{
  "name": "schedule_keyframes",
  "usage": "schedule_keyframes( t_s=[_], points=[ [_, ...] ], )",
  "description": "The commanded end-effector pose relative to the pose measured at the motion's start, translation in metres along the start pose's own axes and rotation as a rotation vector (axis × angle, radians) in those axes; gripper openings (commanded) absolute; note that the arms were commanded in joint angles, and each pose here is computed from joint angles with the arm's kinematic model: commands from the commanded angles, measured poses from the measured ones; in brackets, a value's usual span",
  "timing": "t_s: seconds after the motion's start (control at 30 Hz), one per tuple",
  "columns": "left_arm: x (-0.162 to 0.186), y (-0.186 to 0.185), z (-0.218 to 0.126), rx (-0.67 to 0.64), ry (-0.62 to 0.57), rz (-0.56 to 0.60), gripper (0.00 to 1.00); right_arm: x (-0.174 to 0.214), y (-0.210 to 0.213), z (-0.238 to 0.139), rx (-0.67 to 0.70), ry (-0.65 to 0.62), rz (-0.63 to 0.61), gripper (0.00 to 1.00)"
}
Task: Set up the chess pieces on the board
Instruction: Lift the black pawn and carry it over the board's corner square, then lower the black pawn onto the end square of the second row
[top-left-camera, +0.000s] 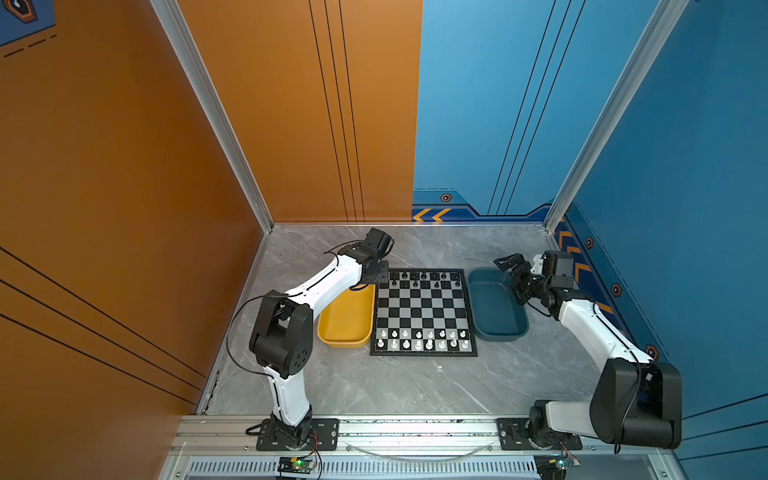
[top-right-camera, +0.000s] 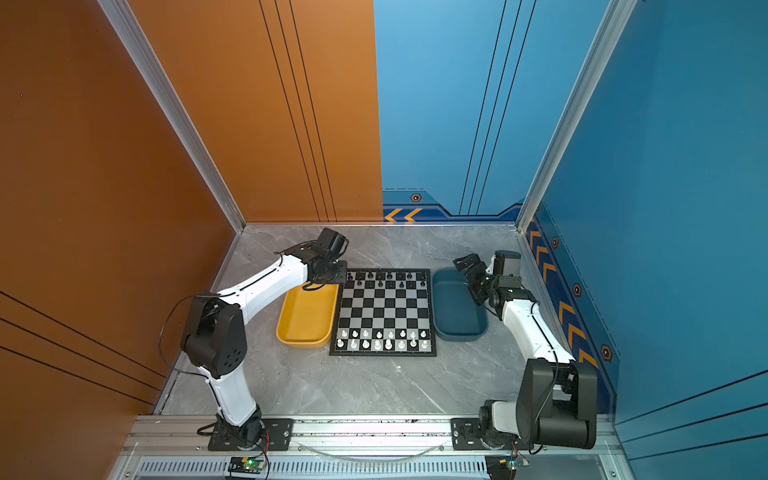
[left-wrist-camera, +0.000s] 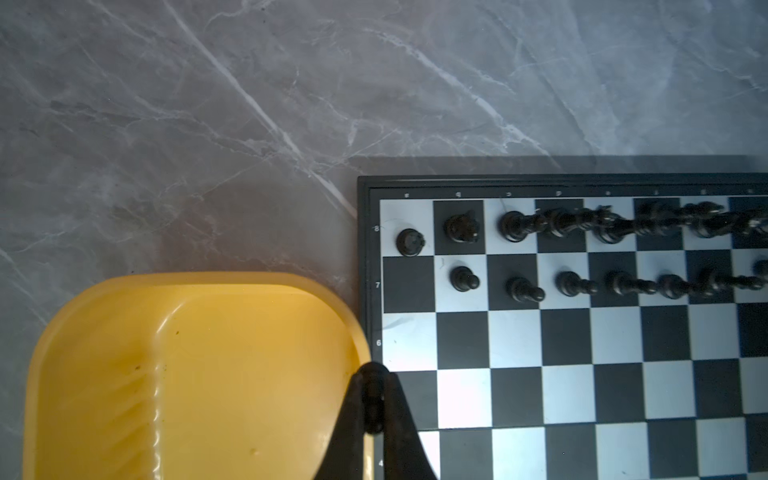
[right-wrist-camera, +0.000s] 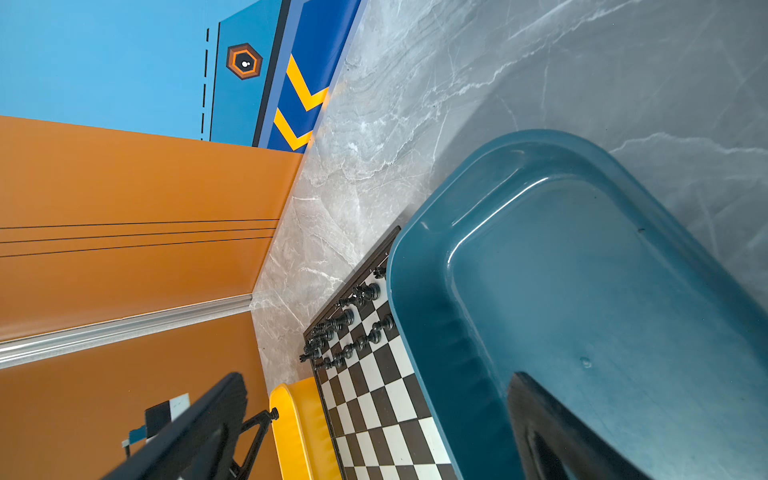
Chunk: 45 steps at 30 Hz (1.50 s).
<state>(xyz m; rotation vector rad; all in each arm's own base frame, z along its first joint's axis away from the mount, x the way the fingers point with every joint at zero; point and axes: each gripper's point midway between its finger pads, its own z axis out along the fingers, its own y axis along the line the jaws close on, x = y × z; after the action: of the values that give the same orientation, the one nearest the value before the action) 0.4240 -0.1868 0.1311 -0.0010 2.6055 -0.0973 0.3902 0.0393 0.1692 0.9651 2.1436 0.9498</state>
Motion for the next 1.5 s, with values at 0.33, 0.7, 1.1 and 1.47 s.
schedule_keyframes(
  t_s=[0.33, 0.7, 1.1, 1.47],
  points=[
    [0.018, -0.028, 0.046, 0.020, 0.110, 0.062, 0.00, 0.003, -0.006, -0.005, 0.014, 0.009, 0.003, 1.00],
    [0.022, -0.022, 0.071, -0.040, 0.129, 0.065, 0.00, 0.001, -0.007, -0.004, 0.015, 0.010, 0.006, 1.00],
    [0.022, -0.016, 0.080, -0.063, 0.136, 0.058, 0.00, 0.001, -0.007, -0.004, 0.014, 0.010, 0.008, 1.00],
    [0.025, -0.012, 0.087, -0.079, 0.148, 0.054, 0.00, 0.001, -0.008, -0.004, 0.015, 0.011, 0.009, 1.00]
  ],
)
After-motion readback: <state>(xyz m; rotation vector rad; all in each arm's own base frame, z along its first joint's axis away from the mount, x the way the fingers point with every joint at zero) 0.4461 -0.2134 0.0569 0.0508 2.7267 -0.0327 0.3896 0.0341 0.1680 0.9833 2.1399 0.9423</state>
